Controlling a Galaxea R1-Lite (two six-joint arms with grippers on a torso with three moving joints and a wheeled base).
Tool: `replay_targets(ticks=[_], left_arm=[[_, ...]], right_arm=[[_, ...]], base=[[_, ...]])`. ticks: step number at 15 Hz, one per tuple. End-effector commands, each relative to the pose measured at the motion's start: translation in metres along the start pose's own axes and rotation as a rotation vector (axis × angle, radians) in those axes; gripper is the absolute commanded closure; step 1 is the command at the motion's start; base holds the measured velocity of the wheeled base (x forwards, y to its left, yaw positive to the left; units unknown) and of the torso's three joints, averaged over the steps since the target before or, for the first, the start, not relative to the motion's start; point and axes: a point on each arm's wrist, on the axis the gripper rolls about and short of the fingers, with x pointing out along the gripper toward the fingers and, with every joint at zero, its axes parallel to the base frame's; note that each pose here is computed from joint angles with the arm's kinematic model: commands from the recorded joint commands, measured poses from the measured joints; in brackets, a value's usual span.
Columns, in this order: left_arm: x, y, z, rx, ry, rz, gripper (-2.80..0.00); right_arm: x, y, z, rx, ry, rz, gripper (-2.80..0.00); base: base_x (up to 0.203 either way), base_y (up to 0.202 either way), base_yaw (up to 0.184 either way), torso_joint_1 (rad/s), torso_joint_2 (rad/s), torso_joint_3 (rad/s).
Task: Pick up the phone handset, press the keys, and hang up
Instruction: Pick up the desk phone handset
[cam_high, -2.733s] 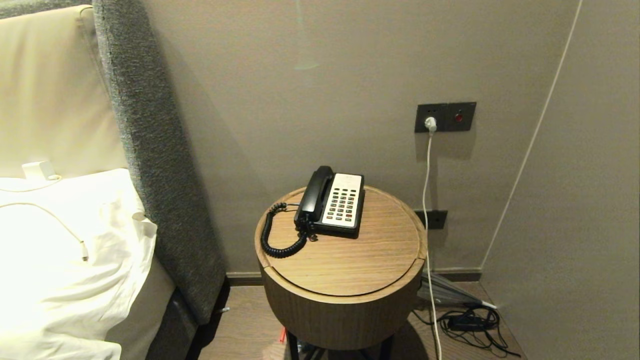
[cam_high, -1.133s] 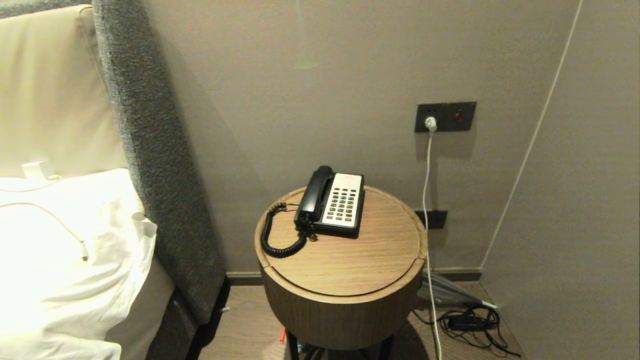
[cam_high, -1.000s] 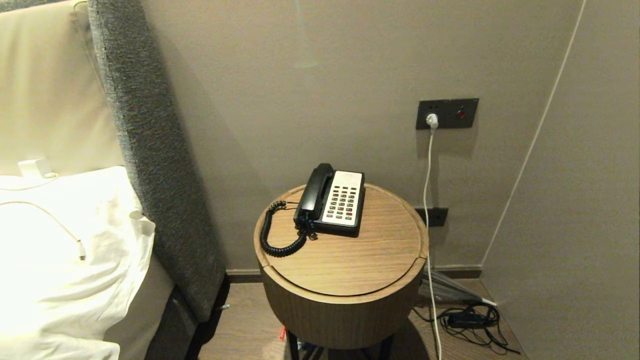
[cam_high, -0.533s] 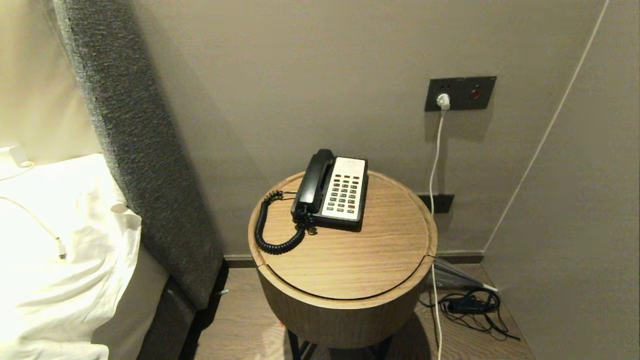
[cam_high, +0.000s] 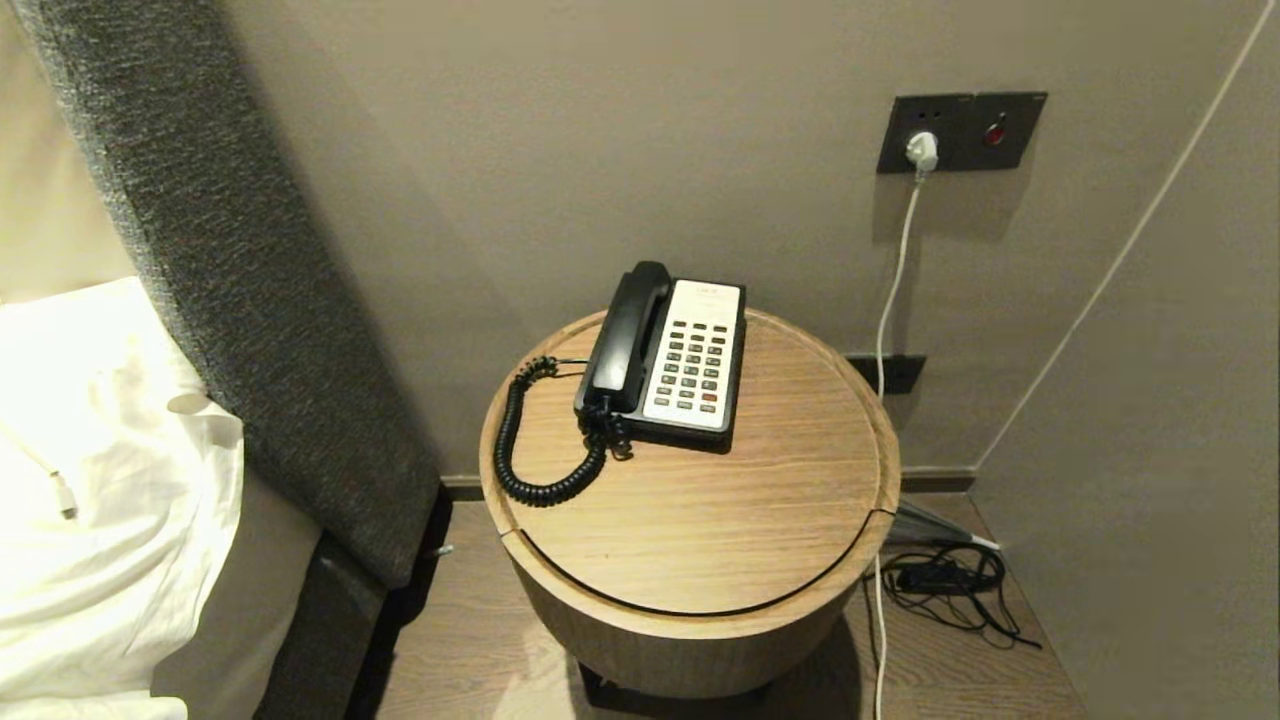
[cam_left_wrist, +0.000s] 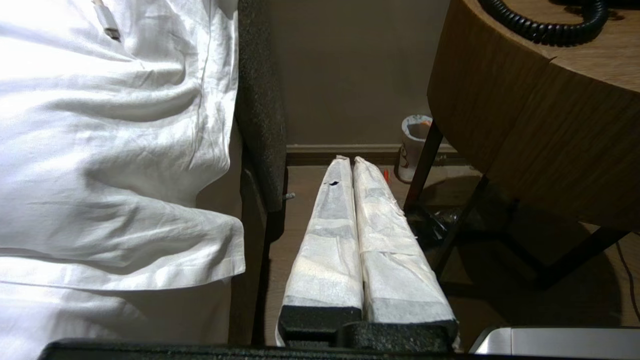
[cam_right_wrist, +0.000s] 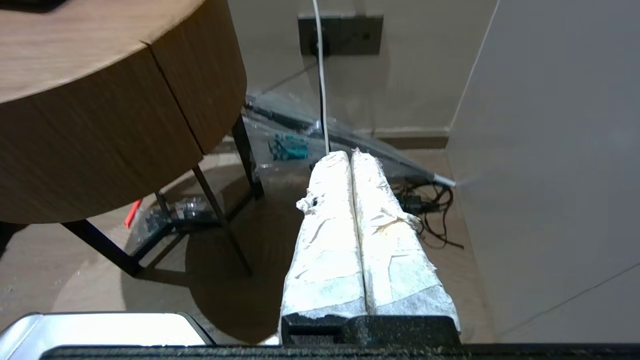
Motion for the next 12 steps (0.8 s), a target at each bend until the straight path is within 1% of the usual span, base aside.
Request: replay_targets(ticks=[1,12], left_arm=[[0.0000,0.0000,0.0003,-0.001,0.001,0.000,0.00],[0.0001,0.0000,0.0000,0.000,0.002,0.002,0.00]], right_arm=[[0.0001,0.0000,-0.0003,0.000,0.001,-0.001,0.00],[0.0001,0.0000,-0.0003,0.000,0.001,-0.001,0.00]], base=[[0.000,0.000,0.000,0.002,0.00,-0.198],[0.000,0.000,0.000,0.002,0.01,-0.195]])
